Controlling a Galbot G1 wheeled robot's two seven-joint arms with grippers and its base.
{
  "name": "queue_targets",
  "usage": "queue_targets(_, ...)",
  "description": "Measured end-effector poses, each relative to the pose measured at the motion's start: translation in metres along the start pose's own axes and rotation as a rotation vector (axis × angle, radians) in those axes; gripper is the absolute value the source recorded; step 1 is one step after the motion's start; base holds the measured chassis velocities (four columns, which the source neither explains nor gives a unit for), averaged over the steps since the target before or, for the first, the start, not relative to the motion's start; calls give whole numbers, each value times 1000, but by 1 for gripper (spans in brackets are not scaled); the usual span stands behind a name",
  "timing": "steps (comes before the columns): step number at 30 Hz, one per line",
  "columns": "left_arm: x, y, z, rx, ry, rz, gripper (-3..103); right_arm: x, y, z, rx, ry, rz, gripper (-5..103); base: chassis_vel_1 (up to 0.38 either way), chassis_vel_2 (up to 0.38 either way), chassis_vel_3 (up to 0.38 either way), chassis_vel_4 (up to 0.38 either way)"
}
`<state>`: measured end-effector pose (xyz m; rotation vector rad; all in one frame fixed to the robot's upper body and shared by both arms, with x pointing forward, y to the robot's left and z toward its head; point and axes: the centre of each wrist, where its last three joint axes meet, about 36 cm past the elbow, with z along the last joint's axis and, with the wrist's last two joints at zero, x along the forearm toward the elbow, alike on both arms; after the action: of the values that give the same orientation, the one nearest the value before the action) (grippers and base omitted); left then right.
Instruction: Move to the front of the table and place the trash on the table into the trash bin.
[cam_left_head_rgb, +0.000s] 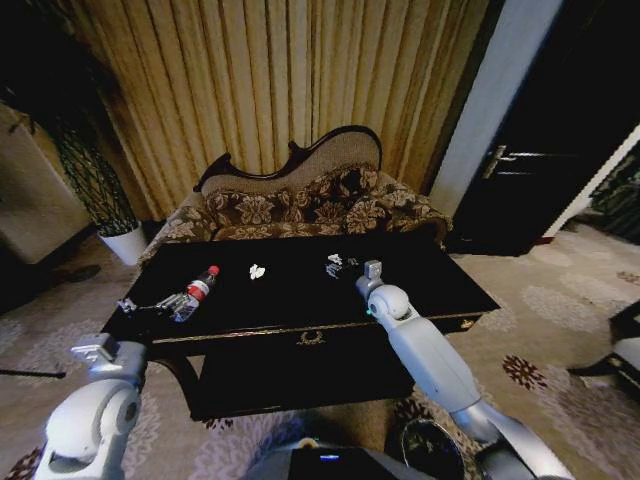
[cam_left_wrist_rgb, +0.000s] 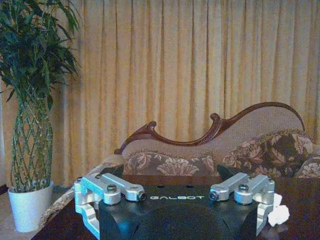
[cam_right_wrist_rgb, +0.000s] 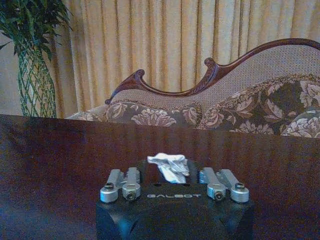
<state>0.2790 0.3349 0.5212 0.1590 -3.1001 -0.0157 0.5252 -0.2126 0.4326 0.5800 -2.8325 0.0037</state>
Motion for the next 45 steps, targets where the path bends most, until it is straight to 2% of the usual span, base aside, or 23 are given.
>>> queue_targets(1,0,0,0,0,0,0,100,1,0,1,0,0,1,47,0,0,0,0)
queue_targets(2,0,0,0,0,-1,0,100,3,-1,1,-1,0,3,37,0,0,0,0)
queue_targets(4,0,0,-1,-1,-1,-1,100,4,-1,2,-1,0,3,37,0,0,0,0)
queue_targets(6,1,0,-1,-1,-3,0,100,6,-1,2,-1,-2,4,26,0,0,0,0)
queue_targets(7,1,0,-1,-1,-3,0,100,6,-1,2,-1,-2,4,26,0,0,0,0)
queue_targets(9,1,-1,-2,-2,-5,1,100,8,-1,1,1,-5,3,15,0,0,0,0)
queue_targets(12,1,-1,-2,-2,-5,1,100,9,-1,1,1,-6,3,10,0,0,0,0)
queue_targets(14,1,0,-2,-2,-5,1,100,11,-1,1,0,-8,1,1,0,0,0,0)
queue_targets(23,0,1,-1,-1,-3,-1,100,20,-1,-2,-30,-27,-3,0,0,0,0,0)
queue_targets(31,-3,4,1,2,-13,-6,100,53,-13,-28,-53,-120,46,0,0,0,0,0)
queue_targets(34,-6,7,4,5,-17,-13,100,96,-23,-34,-37,-188,141,0,0,0,0,0)
queue_targets(35,-6,7,4,5,-17,-13,100,96,-23,-34,-37,-188,141,0,0,0,0,0)
queue_targets(37,-8,9,7,7,-14,-18,100,125,-28,-30,-20,-206,200,0,0,0,0,0)
queue_targets(45,-11,10,11,13,-15,-15,100,163,-24,-38,9,-260,237,0,0,0,0,0)
